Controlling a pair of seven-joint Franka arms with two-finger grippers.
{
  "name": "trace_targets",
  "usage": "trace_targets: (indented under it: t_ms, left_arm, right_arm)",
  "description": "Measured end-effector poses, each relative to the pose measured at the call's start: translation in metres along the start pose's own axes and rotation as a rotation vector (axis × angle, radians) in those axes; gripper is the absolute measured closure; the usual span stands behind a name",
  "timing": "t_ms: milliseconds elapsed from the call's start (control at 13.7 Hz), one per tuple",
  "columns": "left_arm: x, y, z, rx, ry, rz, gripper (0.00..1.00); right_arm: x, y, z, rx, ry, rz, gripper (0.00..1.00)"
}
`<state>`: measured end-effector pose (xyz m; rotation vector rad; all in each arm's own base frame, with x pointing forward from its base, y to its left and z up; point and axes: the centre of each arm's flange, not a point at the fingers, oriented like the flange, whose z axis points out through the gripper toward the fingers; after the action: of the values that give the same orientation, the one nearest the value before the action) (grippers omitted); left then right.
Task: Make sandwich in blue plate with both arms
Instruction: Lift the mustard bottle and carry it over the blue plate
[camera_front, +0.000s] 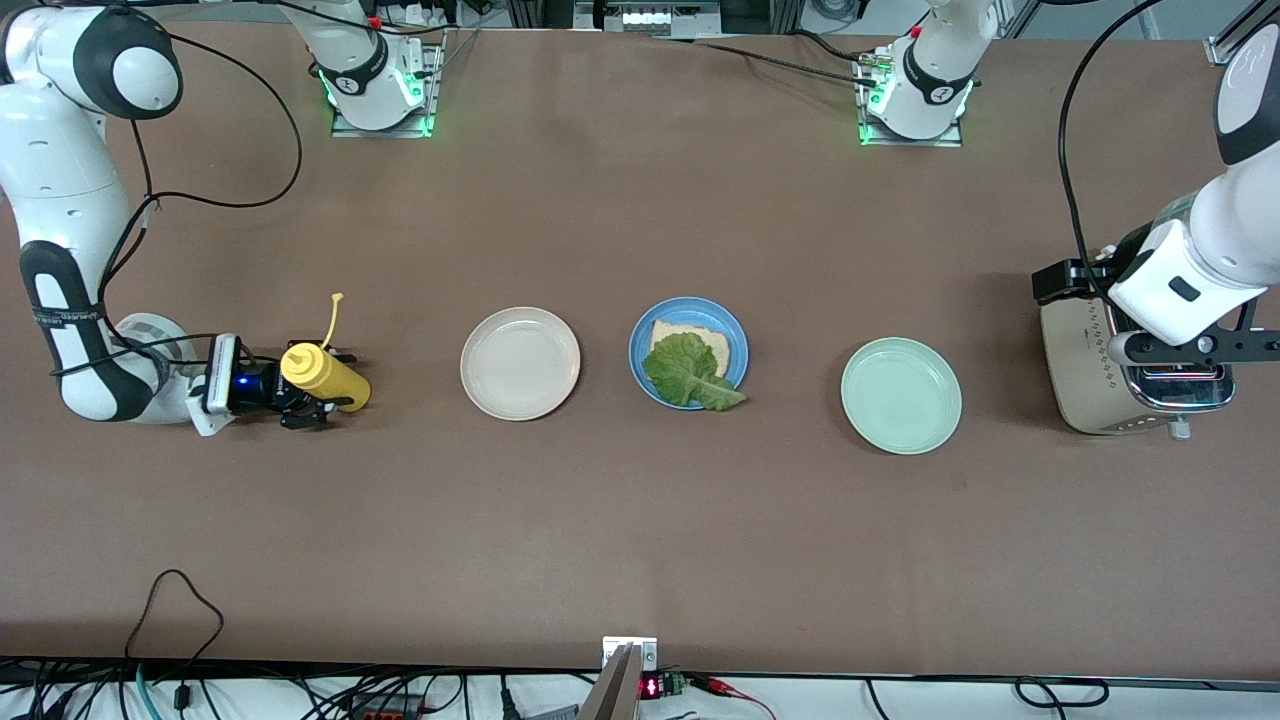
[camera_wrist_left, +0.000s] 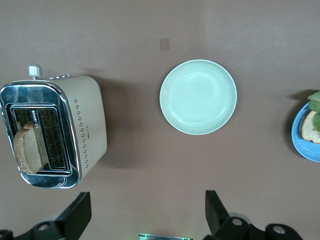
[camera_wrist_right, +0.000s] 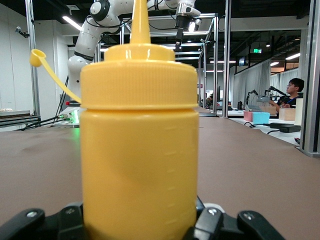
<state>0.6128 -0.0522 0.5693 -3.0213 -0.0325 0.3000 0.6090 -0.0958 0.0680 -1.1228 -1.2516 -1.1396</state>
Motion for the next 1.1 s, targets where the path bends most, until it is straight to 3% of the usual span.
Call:
trace_targets:
  t_ms: [146, 219, 438, 730, 1096]
  left_arm:
    - [0.000, 0.000, 0.000, 0.000, 0.000, 0.000, 0.00]
    - [0.000, 0.000, 0.000, 0.000, -0.001, 0.000, 0.00]
    - [0.000, 0.000, 0.001, 0.000, -0.001, -0.001, 0.00]
    - [0.000, -0.001, 0.001, 0.000, -0.002, -0.002, 0.00]
    - [0.000, -0.001, 0.001, 0.000, -0.002, -0.002, 0.00]
  right_arm:
    - [0.014, 0.011, 0.006, 0.002, -0.005, -0.015, 0.40]
    - [0.029, 0.022, 0.009, 0.003, -0.033, -0.010, 0.43]
    - [0.098, 0.060, 0.030, 0.007, -0.175, 0.029, 0.53]
    - [0.188, 0.099, 0.098, 0.035, -0.511, 0.093, 0.53]
    - [0.256, 0.116, 0.206, 0.010, -0.890, 0.165, 0.53]
